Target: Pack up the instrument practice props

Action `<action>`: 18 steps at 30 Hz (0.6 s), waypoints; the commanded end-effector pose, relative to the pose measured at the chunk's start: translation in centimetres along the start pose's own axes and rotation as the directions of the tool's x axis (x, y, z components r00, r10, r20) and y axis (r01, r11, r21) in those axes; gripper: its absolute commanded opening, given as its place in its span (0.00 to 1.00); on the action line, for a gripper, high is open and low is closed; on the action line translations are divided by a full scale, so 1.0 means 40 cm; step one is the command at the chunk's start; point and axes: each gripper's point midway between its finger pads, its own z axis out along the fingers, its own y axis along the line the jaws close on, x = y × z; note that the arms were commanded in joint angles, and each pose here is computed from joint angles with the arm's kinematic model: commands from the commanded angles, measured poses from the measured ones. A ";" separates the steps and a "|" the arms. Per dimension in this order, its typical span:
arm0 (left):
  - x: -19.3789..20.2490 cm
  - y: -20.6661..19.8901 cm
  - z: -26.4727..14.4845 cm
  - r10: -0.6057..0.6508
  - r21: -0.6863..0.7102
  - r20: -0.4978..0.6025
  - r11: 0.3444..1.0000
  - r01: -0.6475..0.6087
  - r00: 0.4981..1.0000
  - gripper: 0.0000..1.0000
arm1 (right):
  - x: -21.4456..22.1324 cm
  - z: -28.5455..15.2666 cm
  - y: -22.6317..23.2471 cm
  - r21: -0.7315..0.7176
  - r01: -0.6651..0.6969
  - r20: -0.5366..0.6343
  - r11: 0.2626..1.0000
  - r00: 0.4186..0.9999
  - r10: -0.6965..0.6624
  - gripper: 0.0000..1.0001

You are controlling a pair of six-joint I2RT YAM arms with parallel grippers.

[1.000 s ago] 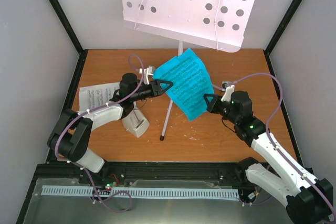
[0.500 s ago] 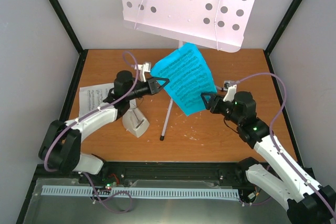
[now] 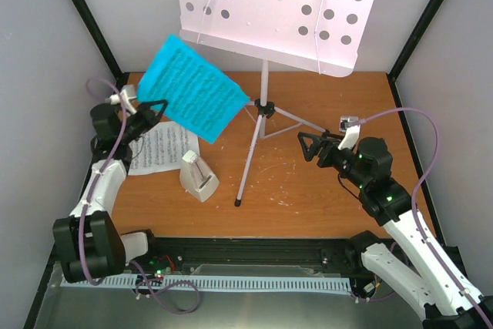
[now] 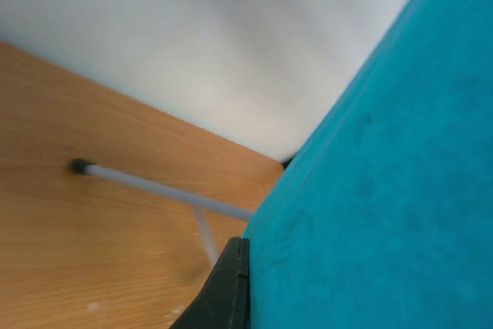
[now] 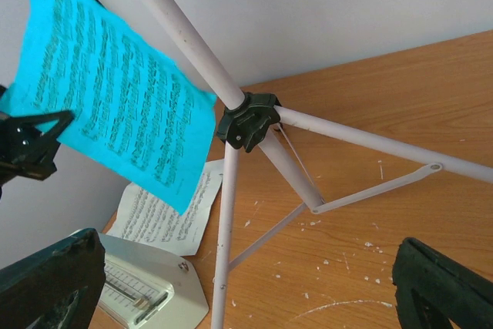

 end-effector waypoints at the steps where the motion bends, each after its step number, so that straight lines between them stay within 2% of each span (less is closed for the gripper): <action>1: 0.011 0.154 -0.095 -0.108 -0.114 0.060 0.987 0.115 0.992 0.00 | -0.007 -0.021 -0.009 0.025 0.012 0.023 1.000 1.000 -0.012 1.00; 5: 0.032 0.280 -0.171 -0.150 -0.241 0.159 0.952 0.186 0.976 0.00 | -0.021 -0.037 -0.019 0.054 0.038 0.056 0.998 0.998 -0.041 1.00; 10: 0.124 0.367 -0.202 -0.235 -0.326 0.181 0.902 0.284 0.955 0.00 | -0.016 -0.036 -0.037 0.086 0.022 0.059 0.996 0.998 -0.028 1.00; 14: 0.178 0.421 -0.224 -0.246 -0.396 0.202 0.865 0.309 0.948 0.00 | -0.002 -0.028 -0.048 0.097 0.006 0.045 0.995 0.999 -0.011 1.00; 15: 0.188 0.427 -0.225 -0.252 -0.406 0.192 0.860 0.310 0.949 0.02 | -0.001 -0.026 -0.045 0.090 0.007 0.040 0.996 0.999 -0.011 1.00; 18: 0.196 0.438 -0.229 -0.240 -0.441 0.167 0.849 0.290 0.956 0.16 | 0.000 -0.020 -0.032 0.063 0.023 0.027 0.998 0.999 -0.025 1.00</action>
